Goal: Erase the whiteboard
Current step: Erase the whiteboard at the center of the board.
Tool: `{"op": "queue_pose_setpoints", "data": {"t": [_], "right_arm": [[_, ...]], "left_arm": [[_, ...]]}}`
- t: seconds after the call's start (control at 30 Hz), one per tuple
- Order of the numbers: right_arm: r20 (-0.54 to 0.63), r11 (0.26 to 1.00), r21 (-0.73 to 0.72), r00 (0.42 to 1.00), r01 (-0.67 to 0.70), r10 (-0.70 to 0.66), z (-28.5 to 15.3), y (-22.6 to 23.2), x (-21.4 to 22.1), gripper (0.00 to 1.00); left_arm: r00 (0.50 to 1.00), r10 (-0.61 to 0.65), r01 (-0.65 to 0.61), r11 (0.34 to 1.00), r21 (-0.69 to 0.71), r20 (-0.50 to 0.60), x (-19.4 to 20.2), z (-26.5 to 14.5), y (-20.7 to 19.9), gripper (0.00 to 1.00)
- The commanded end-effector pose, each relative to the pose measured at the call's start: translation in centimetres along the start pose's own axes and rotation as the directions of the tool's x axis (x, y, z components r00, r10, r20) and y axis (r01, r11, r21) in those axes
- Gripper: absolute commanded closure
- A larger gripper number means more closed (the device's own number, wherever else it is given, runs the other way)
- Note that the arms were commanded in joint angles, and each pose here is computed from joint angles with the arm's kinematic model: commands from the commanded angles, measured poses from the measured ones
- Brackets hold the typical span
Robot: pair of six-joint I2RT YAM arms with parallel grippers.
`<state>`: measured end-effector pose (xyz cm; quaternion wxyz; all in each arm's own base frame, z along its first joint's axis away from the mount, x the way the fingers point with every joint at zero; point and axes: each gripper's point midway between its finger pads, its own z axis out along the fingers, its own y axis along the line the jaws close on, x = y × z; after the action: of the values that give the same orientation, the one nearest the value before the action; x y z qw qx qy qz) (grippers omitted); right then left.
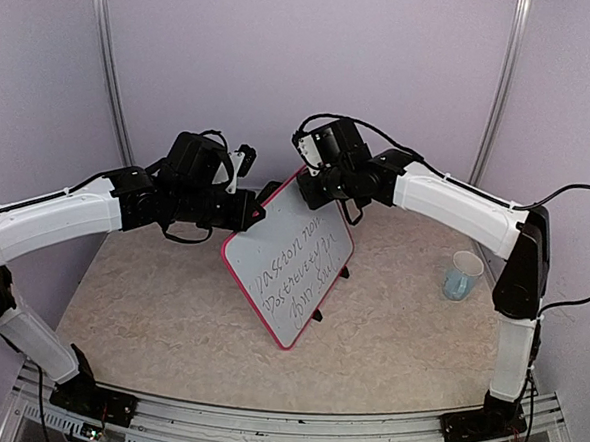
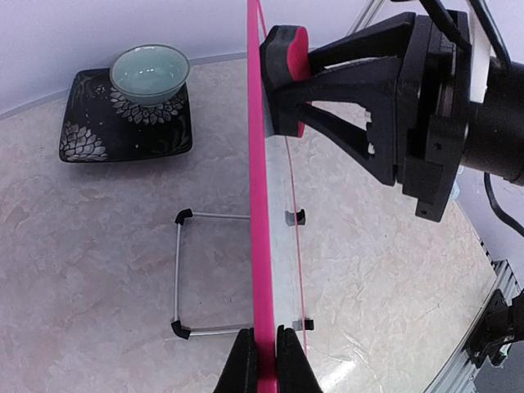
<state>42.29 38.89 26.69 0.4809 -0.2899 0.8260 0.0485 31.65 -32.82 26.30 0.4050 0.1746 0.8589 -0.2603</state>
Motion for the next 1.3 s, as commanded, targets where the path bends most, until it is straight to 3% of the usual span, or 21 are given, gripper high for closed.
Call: {"op": "queue_pose_setpoints", "data": {"t": [0.0,0.63,1.0,1.27], "right_arm": [[0.007,0.999,-0.049,1.0,0.012,-0.012,1.8,2.1,0.0,0.72],[-0.121,0.999,-0.032,0.993,0.006,-0.01,4.0,1.9,7.4,0.72],[0.031,0.994,-0.105,0.999,-0.014,0.017,0.9,2.0,0.5,0.72],[0.044,0.998,-0.064,0.999,-0.013,0.015,1.0,1.3,-1.2,0.71]], "left_arm": [[0.992,0.121,-0.113,0.981,0.161,-0.043,1.4,-0.8,-3.7,1.0],[0.992,0.121,-0.113,0.981,0.157,-0.043,1.3,-0.8,-3.5,1.0],[0.992,0.119,-0.11,0.982,0.154,-0.046,1.4,-0.7,-3.4,1.0],[0.992,0.116,-0.108,0.982,0.155,-0.047,1.5,-0.7,-3.4,1.0]]}}
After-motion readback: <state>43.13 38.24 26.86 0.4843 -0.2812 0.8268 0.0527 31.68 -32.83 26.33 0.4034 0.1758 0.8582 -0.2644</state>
